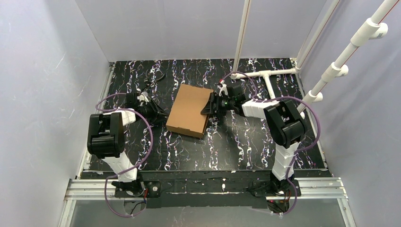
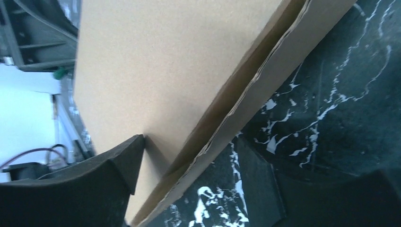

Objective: Fold the paper box

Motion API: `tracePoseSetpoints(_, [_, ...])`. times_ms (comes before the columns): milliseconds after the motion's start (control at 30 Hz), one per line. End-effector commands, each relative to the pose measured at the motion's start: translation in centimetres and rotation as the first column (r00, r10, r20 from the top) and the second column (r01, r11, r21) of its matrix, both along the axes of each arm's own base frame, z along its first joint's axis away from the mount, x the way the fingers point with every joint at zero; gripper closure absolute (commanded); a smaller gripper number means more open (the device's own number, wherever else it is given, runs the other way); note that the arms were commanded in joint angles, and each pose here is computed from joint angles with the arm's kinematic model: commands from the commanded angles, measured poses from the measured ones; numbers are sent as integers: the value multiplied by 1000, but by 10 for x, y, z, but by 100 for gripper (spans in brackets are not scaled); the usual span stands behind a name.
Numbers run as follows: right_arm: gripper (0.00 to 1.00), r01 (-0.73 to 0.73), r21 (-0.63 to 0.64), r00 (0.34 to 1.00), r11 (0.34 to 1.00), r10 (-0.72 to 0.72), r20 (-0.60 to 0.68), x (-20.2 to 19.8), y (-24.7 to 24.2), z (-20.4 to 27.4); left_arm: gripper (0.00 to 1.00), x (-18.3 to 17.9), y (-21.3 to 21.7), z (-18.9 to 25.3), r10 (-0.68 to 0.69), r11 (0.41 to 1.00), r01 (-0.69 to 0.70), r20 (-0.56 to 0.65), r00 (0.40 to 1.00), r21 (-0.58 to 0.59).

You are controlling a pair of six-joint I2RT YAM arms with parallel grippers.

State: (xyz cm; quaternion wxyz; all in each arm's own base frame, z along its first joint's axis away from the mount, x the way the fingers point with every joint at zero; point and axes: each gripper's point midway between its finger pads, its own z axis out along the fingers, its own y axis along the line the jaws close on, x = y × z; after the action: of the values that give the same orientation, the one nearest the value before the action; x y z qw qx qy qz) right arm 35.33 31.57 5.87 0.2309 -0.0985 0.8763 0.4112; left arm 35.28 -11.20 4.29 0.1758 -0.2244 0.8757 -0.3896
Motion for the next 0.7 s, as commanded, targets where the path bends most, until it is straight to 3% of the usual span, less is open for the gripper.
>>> tracePoseSetpoints(0, [28, 69, 84, 997, 994, -66, -42, 5, -5, 1, 64, 3, -2, 24, -17, 1000, 18, 73, 997, -15])
tracePoseSetpoints(200, [45, 111, 93, 992, 990, -104, -72, 5, -29, -9, 57, -2, 4, 35, 35, 999, -32, 76, 996, -35])
tracePoseSetpoints(333, [49, 112, 103, 991, 988, -103, -85, 2, -37, -14, 40, -5, 8, 45, 82, 992, -73, 88, 993, -99])
tracePoseSetpoints(500, [52, 125, 164, 987, 979, -106, -120, 0, -44, -15, 10, -8, 3, 48, 118, 977, -103, 68, 991, -185])
tracePoseSetpoints(567, [54, 125, 179, 987, 976, -103, -126, 1, -45, -14, 3, -9, -3, 46, 104, 967, -88, 55, 993, -238])
tracePoseSetpoints(667, [57, 124, 188, 986, 974, -101, -130, 1, -47, -13, 2, -9, -9, 44, 85, 957, -67, 50, 995, -281])
